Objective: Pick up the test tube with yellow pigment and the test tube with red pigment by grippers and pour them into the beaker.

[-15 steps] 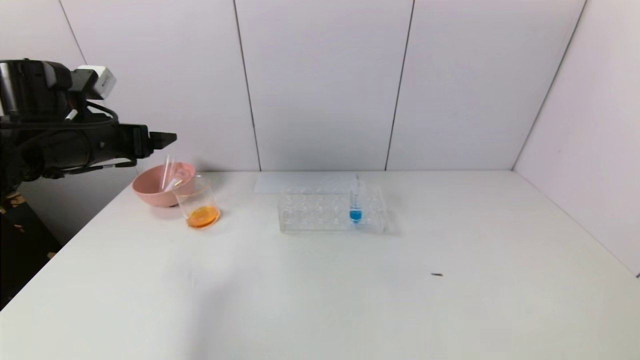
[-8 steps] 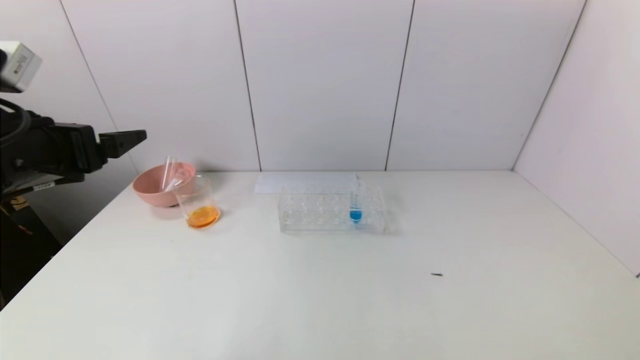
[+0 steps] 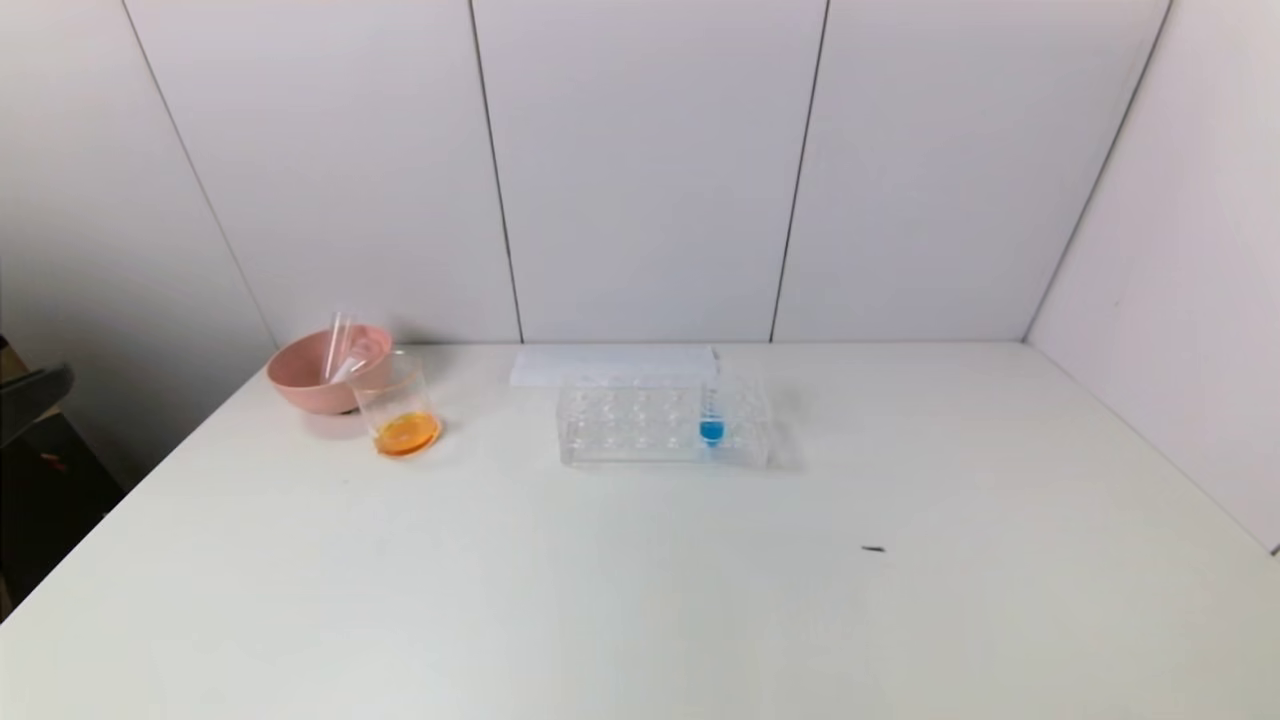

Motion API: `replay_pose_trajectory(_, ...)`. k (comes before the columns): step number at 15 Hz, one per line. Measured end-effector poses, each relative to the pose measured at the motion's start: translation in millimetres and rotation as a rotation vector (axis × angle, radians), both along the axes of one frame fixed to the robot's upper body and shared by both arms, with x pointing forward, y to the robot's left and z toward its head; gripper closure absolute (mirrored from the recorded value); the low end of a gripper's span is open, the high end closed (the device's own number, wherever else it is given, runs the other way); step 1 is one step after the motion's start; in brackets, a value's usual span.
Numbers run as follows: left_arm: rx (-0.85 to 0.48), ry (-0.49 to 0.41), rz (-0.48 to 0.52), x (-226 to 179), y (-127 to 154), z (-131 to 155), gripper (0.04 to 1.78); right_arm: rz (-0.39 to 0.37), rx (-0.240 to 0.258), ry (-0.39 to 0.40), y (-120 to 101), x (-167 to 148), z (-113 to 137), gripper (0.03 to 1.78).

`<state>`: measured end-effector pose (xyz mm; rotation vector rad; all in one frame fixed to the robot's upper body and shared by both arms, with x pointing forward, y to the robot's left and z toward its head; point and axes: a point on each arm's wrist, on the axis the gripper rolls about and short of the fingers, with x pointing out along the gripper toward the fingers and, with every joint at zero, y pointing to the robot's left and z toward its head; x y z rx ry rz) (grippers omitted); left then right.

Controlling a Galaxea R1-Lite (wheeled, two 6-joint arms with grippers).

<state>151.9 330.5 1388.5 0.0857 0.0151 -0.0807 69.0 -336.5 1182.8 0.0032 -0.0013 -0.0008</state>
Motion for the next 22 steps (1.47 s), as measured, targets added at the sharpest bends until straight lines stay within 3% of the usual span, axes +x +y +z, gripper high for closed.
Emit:
replay_pose_trajectory(5, 0.031, -0.084, -0.044, -74, 1, -18, 0.06, 0.001, 0.0, 0.0, 0, 0, 0, 0.11)
replay_pose_trajectory(11, 0.035, -0.253, -0.064, -127, 1, -46, 0.06, 0.0, 0.0, 0.0, 0, 0, 0, 0.11)
replay_pose_trajectory(16, 0.038, -0.352, -0.062, -137, 1, -89, 0.06, 0.0, 0.0, 0.0, 0, 0, 0, 0.11)
replay_pose_trajectory(22, 0.033, -0.322, -0.064, -122, 0, -122, 0.06, 0.0, 0.0, 0.0, 0, 0, 0, 0.11)
